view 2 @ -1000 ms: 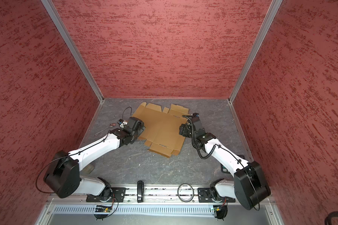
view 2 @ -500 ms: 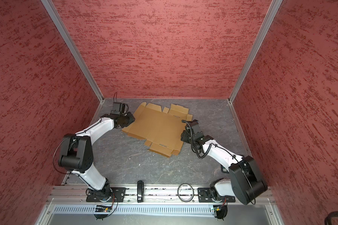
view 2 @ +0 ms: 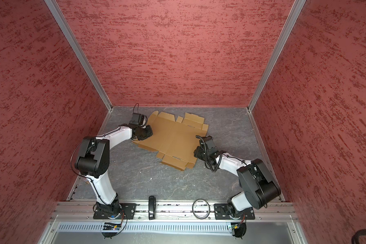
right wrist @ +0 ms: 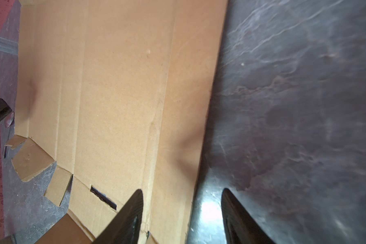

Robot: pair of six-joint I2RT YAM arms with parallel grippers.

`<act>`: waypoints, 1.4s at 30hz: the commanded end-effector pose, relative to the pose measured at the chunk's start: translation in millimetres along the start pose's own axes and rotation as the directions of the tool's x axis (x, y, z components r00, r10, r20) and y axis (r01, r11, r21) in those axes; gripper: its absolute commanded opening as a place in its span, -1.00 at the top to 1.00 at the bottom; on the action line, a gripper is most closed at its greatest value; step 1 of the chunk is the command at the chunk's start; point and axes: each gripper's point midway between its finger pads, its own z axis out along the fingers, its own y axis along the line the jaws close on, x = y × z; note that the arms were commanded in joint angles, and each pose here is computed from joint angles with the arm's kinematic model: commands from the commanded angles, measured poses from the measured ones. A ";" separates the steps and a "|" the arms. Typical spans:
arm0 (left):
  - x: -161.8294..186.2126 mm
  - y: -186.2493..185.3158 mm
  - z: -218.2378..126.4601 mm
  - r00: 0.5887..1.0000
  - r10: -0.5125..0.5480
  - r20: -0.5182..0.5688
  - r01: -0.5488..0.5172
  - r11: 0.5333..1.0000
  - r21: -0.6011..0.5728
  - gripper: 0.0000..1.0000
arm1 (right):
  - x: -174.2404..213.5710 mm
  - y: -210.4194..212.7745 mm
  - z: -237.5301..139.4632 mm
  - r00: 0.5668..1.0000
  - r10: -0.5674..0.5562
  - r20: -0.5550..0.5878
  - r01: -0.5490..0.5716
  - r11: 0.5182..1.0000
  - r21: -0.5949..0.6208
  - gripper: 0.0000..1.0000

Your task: Fold the paper box

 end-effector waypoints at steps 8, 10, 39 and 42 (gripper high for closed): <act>19.7 12.1 18.2 0.999 0.013 -0.046 -0.017 0.996 -0.091 0.72 | -2.2 12.2 7.4 0.998 0.056 0.022 -0.054 0.995 -0.086 -0.16; 24.3 13.8 22.6 0.998 0.006 -0.059 -0.012 0.995 -0.101 0.74 | -1.6 13.1 8.8 0.998 0.058 0.020 -0.056 0.994 -0.094 -0.16; 68.5 23.0 36.7 0.990 -0.077 -0.120 0.061 0.989 -0.134 0.80 | -16.3 33.4 10.9 0.997 0.057 0.053 -0.048 0.984 -0.170 0.32; 65.6 19.6 31.2 0.991 -0.085 -0.106 0.072 0.990 -0.117 0.77 | -18.2 30.6 10.4 0.998 0.031 0.059 -0.023 0.990 -0.137 0.47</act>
